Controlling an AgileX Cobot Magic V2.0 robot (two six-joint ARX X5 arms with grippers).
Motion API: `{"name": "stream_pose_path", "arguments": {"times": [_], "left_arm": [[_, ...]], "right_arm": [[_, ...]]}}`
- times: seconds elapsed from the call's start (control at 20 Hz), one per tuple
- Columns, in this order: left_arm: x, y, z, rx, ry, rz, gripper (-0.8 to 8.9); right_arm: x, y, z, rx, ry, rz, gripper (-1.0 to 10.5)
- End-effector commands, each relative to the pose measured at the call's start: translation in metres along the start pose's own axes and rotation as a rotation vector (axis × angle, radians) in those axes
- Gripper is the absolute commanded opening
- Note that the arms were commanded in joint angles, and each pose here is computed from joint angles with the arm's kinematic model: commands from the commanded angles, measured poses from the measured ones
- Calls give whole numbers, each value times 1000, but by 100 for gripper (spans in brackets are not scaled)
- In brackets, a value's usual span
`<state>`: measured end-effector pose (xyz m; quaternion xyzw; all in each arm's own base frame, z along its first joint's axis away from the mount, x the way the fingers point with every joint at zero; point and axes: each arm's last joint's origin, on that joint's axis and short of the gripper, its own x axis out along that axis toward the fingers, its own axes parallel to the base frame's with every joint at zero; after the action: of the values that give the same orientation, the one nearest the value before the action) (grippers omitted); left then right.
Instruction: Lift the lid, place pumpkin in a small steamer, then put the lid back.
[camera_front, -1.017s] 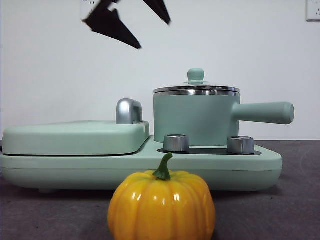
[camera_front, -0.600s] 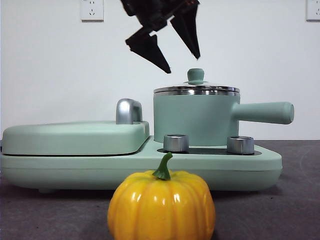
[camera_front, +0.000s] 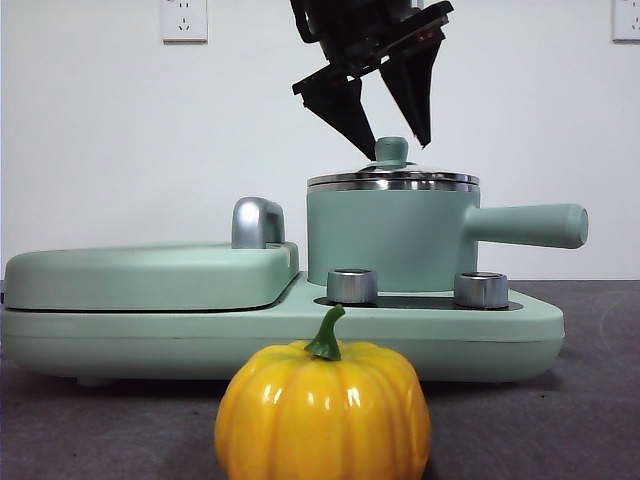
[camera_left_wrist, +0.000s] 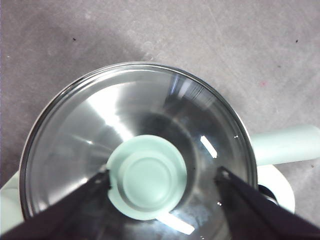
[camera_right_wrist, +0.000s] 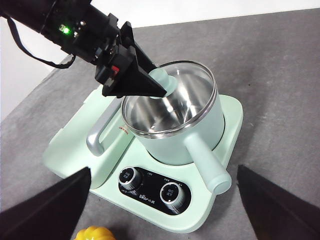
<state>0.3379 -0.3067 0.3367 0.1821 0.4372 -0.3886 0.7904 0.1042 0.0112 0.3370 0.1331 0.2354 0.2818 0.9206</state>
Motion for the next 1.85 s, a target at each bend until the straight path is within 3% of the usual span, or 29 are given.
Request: {"name": "stream_pose_path", "arguments": {"times": [0.05,0.5,0.65,0.75,1.25,1.6,1.85], "left_arm": [[3,-2,5,20,-17,2,209],[8,0,3,14,7,8,171],[8,0,3,15,7,8,17],[7,0,4,16,-5,9,7],[-76,2,10,-15,-154,40,7],[-146,36,-10,-96,-239,126,7],[-174,66,-24,-170,-274,201,7]], "right_arm": [[-2,2,4,-17,-11,4,465],[-2,2,4,-17,-11,4,465],[-2,2,3,-16,-10,4,465],[-2,2,3,-12,-5,4,465],[1,3,5,-1,27,20,466],[25,33,30,-40,192,163,496],[75,75,29,-114,391,207,496]]}}
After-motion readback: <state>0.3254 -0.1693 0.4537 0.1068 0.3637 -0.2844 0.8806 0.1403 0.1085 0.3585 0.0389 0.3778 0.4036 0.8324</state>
